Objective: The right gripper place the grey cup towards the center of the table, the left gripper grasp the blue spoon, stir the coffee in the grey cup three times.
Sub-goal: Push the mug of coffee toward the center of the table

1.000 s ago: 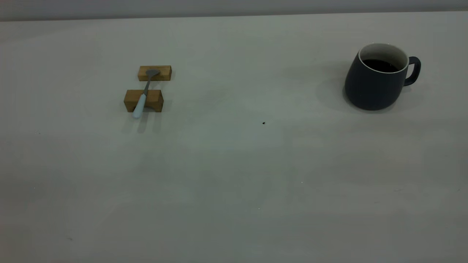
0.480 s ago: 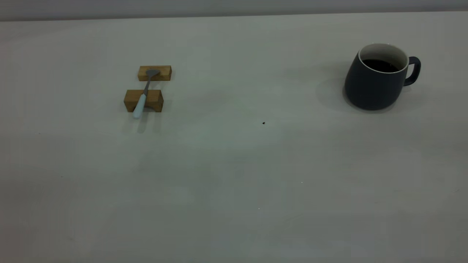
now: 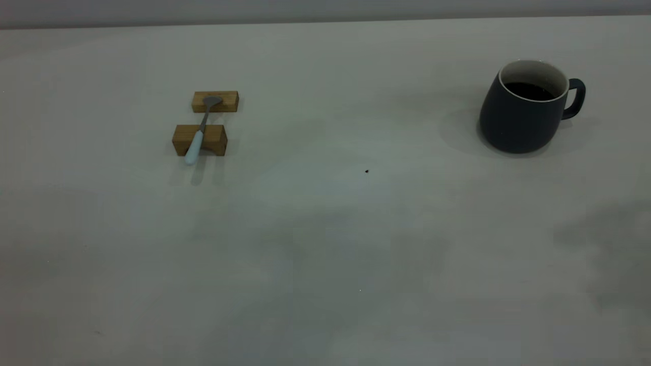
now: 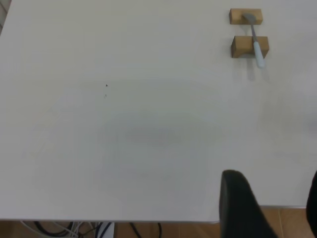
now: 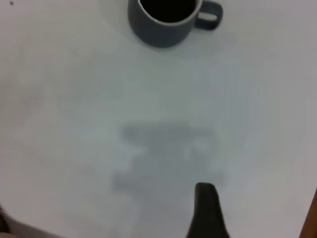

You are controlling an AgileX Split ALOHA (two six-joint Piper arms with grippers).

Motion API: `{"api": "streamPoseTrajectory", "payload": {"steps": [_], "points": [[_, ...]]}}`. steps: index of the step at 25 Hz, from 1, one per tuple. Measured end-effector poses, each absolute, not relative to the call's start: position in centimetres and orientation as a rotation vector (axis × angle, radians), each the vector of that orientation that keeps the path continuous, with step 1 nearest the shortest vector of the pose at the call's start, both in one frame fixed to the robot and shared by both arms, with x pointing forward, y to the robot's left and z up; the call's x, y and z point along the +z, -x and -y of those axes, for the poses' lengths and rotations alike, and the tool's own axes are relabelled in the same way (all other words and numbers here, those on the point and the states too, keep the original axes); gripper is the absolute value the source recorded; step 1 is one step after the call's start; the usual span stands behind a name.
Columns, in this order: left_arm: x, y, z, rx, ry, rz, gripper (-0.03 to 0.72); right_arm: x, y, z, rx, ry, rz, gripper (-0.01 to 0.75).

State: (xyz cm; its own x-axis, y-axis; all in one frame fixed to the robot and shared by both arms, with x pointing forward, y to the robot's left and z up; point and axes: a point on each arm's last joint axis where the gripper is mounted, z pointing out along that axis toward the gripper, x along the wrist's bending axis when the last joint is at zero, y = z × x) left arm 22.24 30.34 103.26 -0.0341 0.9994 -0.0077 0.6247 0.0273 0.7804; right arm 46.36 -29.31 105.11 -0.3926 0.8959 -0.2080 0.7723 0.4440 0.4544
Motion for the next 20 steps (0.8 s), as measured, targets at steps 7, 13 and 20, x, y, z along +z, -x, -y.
{"api": "streamPoseTrajectory", "payload": {"steps": [7, 13, 20], "points": [[103.3, -22.2, -30.3, 0.818, -1.657, -1.721, 0.405, 100.3, -52.7, 28.3, 0.289, -1.172, -2.512, 0.589], [103.3, -22.2, -30.3, 0.818, -1.657, -1.721, 0.405, 96.8, -57.3, 27.5, 0.192, -0.898, -2.652, 0.589], [103.3, -22.2, -30.3, 0.818, -1.657, -1.721, 0.405, 90.8, -62.7, 27.3, 0.083, -0.668, -2.799, 0.590]]}}
